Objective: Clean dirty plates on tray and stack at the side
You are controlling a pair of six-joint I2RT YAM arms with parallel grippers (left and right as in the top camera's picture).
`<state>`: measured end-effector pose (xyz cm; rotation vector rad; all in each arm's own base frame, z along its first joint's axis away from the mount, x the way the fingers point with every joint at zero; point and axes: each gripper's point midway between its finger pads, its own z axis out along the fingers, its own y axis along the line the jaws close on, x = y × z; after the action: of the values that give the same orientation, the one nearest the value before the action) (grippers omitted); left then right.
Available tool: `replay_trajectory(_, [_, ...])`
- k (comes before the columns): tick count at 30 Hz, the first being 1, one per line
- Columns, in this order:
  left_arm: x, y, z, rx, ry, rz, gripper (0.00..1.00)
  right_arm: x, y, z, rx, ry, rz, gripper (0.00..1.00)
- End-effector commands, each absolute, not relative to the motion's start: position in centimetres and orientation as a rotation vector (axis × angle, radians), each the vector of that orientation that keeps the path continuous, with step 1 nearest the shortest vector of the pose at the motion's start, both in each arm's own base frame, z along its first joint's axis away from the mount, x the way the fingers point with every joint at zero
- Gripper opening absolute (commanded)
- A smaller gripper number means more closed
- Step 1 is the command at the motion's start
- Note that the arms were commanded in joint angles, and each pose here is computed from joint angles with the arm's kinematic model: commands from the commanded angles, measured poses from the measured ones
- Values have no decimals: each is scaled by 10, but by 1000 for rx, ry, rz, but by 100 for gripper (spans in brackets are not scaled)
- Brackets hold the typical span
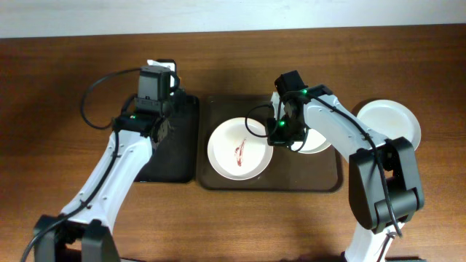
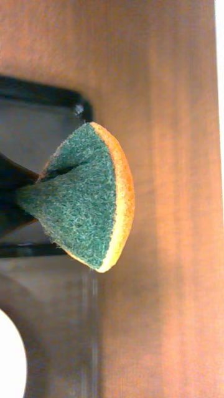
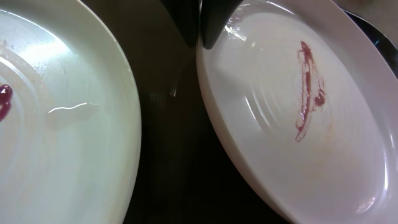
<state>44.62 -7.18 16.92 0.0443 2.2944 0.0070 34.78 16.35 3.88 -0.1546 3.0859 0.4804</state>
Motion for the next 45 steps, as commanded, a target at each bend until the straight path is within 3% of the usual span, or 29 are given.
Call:
replay_trajectory(1, [449,-64,219,41,2160,55,0,346,166,43,-178,3073,496,4])
replay_trajectory(7, [434,-61,262,25,2066,34,0,346,166,43,-178,3073,496,4])
replay_trajectory(11, [426,-59,256,31,2107,43,0,346,166,43,-178,3072,496,4])
replay_trajectory(21, [414,-69,153,119,2448,37,0,346,166,43,-178,3073,496,4])
replay_trajectory(27, [376,-106,73,214,2768,-252,0,346,166,43,-178,3074,496,4])
replay_trajectory(34, [373,-127,86,250,2754,-430,0,346,166,43,-178,3073,496,4])
replay_trajectory(40, [366,-180,112,357,2640,-882,0,346,166,43,-178,3073,496,4])
replay_trajectory(45, [366,-198,103,211,2690,-1003,0,346,166,43,-178,3074,496,4])
